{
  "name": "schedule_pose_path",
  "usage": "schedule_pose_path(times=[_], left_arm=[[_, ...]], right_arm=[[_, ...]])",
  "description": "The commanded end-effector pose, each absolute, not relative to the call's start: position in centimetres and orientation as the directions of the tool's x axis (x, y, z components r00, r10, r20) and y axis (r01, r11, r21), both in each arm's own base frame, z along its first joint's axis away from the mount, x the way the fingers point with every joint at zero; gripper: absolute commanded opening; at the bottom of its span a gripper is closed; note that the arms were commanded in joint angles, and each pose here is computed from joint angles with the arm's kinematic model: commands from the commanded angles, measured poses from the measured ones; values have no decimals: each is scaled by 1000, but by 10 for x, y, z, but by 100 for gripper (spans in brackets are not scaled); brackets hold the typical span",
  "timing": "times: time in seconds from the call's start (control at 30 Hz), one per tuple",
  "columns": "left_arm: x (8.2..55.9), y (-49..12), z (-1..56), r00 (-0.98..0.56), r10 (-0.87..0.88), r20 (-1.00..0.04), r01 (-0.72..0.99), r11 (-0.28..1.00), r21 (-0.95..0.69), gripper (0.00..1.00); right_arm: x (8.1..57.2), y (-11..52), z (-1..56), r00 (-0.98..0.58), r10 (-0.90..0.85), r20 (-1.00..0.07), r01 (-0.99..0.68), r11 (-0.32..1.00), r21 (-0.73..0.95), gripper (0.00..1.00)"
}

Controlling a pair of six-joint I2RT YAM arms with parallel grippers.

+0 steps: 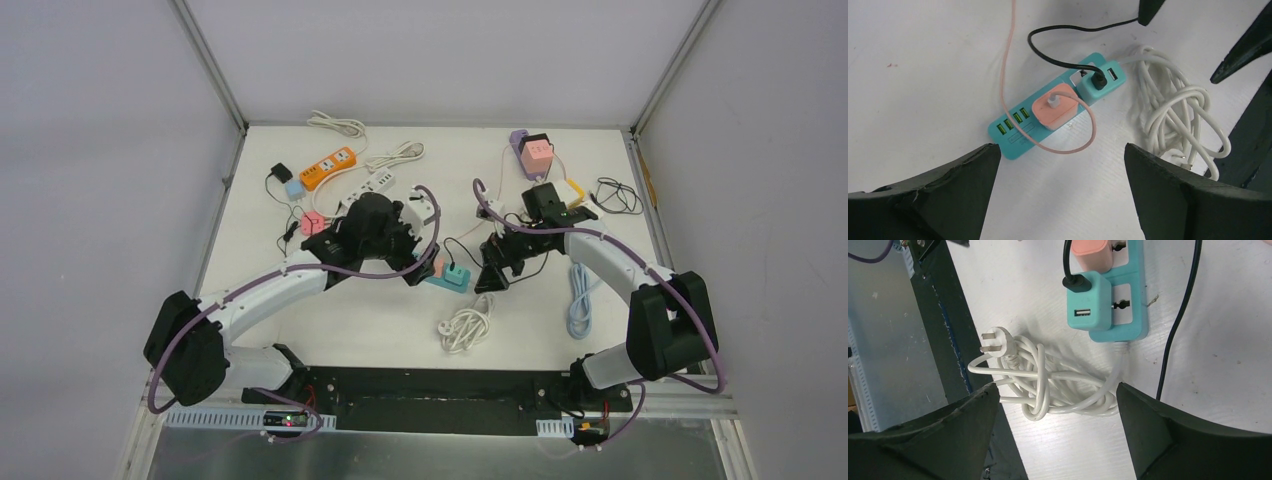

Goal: Pull the plug off the socket
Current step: Remove the plug from the socket.

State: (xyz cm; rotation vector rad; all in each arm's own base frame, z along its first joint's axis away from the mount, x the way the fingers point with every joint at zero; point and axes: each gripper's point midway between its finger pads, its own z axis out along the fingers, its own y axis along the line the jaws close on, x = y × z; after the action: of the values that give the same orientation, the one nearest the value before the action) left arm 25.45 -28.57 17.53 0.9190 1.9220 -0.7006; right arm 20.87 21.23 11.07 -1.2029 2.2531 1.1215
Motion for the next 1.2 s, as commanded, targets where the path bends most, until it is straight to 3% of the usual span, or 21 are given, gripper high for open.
schedule_pose_path(times=[0.0, 0.27, 0.4, 0.5, 0.7, 0.87, 1.17], left_arm=[[257, -302, 190, -202, 356, -912, 914, 404, -45, 99], [274, -291, 195, -248, 275, -929, 942, 293, -165, 99], [285, -288, 208, -250, 205, -946, 941, 284, -187, 94], [291, -289, 203, -232, 236, -944, 949, 269, -166, 81], [295, -291, 181, -127, 321, -939, 980, 186, -69, 69], [298, -292, 170, -135, 371, -919, 984, 158, -81, 57], [289, -307, 146, -145, 403, -904, 989, 94, -116, 57]], right_arm=[[215, 219, 120, -568, -494, -658, -822, 302, 482, 90], [215, 218, 121, -567, -490, -663, -823, 298, 483, 90], [216, 216, 122, -568, -483, -666, -823, 303, 481, 90], [216, 216, 121, -571, -480, -666, -820, 302, 486, 90], [216, 216, 121, -573, -479, -665, -819, 298, 491, 90], [215, 216, 120, -576, -479, -662, -817, 300, 493, 90], [216, 215, 119, -577, -480, -660, -815, 300, 495, 90]])
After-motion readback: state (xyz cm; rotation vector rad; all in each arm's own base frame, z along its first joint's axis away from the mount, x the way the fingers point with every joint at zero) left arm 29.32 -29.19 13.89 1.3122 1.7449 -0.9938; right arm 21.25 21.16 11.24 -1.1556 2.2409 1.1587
